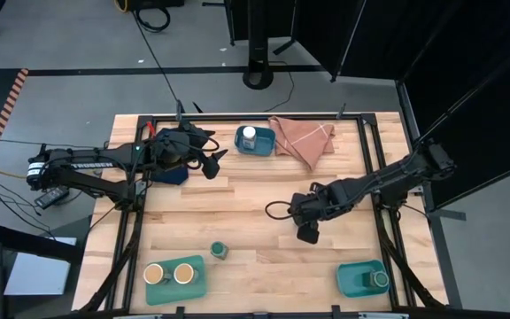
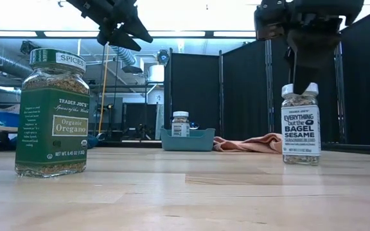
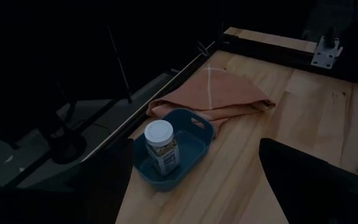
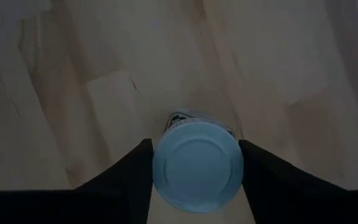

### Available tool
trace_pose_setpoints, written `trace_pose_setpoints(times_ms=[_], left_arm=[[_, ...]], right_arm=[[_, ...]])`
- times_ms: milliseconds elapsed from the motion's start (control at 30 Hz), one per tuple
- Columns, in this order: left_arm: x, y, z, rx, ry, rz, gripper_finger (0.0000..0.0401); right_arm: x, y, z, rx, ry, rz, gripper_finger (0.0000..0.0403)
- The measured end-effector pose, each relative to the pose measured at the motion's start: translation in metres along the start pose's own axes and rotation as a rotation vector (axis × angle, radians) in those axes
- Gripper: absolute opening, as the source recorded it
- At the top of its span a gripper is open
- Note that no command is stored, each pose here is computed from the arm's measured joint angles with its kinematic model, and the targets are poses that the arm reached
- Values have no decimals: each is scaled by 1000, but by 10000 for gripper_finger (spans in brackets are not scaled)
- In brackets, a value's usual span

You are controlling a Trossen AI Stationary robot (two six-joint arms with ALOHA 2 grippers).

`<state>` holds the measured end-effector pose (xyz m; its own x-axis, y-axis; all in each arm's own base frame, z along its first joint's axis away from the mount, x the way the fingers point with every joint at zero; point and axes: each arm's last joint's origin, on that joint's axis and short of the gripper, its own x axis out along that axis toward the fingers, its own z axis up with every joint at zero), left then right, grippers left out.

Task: Sort spices by type
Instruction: Put the white seasoning bottle into the blue bin

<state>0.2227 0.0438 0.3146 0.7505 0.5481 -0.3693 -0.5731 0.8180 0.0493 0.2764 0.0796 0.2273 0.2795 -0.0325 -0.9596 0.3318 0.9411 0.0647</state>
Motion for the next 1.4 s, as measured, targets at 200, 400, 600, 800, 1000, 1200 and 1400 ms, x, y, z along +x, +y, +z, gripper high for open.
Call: trace_pose_setpoints(times_ms=[200,400,600,800,1000,1200,1400], left_arm=[[0,0,0,0,0,0,351],[0,0,0,0,0,0,351],[0,0,0,0,0,1,351],[0,0,0,0,0,0,351],[0,0,0,-2,-3,0,351],[0,0,0,-2,-3,0,351],[0,0,0,-2,-3,1,351]], right_arm=[[-10,-6,15,21,-31,18,206],[-32,-24,43,91,-97,28,206],[-52,-51,71,217,-200,2,206],[-66,-83,93,364,-302,-25,206],[-73,-104,113,449,-468,-10,206],[-77,-128,123,534,-563,-57,206],[-79,-147,129,603,-614,-75,206]])
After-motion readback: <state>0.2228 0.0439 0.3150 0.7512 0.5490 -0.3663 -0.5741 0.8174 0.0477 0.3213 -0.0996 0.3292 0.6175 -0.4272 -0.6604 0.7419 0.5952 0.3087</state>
